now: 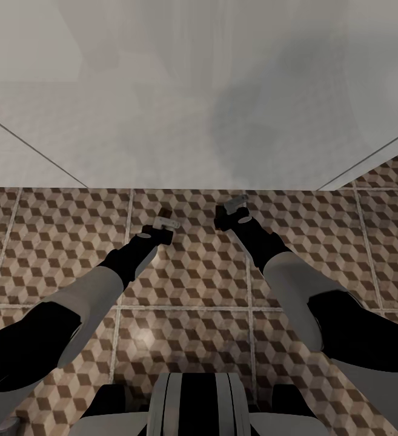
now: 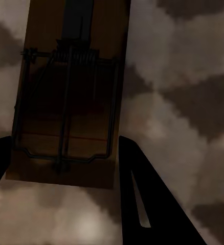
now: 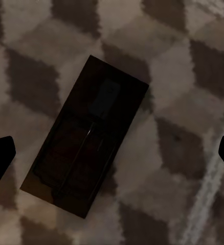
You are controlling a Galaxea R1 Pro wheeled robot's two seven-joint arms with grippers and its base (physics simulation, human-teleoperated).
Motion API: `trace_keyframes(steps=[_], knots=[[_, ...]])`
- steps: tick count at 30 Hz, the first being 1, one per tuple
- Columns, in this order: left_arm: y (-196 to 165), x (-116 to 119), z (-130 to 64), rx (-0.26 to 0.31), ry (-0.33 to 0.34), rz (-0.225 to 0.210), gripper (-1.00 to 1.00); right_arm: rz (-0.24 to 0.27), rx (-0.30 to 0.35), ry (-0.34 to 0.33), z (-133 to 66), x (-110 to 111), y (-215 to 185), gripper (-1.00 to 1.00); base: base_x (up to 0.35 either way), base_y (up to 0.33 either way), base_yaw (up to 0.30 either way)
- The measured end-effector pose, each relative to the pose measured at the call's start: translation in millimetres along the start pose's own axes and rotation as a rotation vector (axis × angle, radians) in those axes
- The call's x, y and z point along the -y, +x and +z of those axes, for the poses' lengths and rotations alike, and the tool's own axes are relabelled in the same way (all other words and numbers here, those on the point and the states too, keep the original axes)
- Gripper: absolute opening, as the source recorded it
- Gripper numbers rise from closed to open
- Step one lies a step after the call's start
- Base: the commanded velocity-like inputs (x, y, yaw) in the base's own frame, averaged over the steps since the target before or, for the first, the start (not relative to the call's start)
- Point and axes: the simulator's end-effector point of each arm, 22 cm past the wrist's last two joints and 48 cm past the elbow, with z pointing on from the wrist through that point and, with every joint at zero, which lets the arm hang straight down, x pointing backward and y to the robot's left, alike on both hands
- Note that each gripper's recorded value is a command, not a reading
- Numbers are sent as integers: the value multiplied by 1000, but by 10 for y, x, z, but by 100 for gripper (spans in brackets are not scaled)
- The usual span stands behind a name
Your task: Take the four mousetraps from the cabinet in the bathroom and place them on the bathroom floor. Make sure all four end up on the same floor surface, and ensure that at least two of them are either under or directly next to the same bathroom sink.
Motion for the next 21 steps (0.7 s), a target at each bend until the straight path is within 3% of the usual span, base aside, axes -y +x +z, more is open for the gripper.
trace_keyframes(steps=[12,13,21], knots=[[5,0,0,-2,0,0,-100,0,-1,0,0,-1,3,100,0,0,0],[5,0,0,-2,0,1,100,0,-1,0,1,-2,5,100,0,0,0],[19,38,-1,-3,2,42,100,-1,-2,-3,7,-14,32,100,0,0,0]])
